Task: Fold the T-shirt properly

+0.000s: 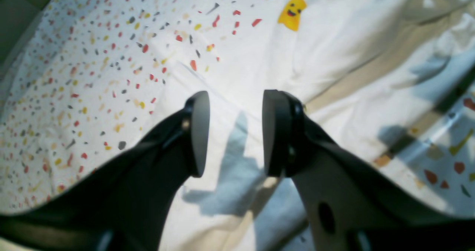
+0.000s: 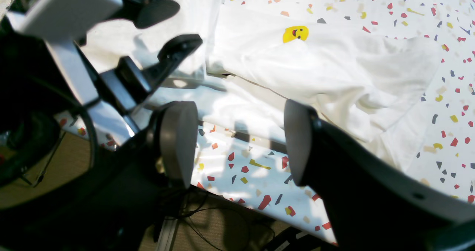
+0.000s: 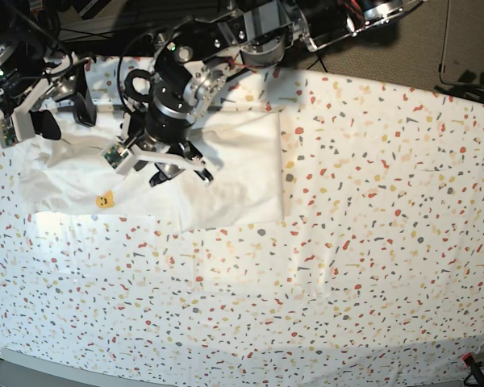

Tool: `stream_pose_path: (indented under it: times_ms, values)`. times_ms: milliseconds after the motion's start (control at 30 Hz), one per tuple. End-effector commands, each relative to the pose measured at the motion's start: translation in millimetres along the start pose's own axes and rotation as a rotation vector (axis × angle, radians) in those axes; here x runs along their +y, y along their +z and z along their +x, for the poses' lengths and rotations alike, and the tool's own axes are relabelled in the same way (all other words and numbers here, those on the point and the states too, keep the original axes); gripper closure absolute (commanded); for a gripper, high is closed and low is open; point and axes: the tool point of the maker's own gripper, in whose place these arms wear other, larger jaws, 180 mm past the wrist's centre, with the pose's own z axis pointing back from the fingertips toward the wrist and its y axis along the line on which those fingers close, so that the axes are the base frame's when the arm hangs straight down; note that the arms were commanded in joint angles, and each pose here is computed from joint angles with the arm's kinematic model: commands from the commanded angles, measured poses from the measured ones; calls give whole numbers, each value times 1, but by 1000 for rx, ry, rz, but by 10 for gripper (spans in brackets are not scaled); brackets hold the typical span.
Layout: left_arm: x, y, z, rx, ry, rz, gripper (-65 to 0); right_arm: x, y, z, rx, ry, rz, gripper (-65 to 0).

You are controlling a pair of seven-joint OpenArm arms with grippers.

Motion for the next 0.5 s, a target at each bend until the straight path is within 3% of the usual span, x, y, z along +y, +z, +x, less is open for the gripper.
stream_pose_path:
  times_ms: [0,133,333,467]
  values:
    - [9,2,27,-79,-2,33,-232,1,3,10,-35,24,4,-366]
    - [24,-3,31,-65,-36,75,-232,-2,3,12,-47,33,-15,-366]
    - [62,-5,52,-96,-145,222,-232,-45,2,18,-14,108,-233,-366]
    - [84,-6,56,-80,-156,286,-232,-58,-1,27,-25,109,-266,-366]
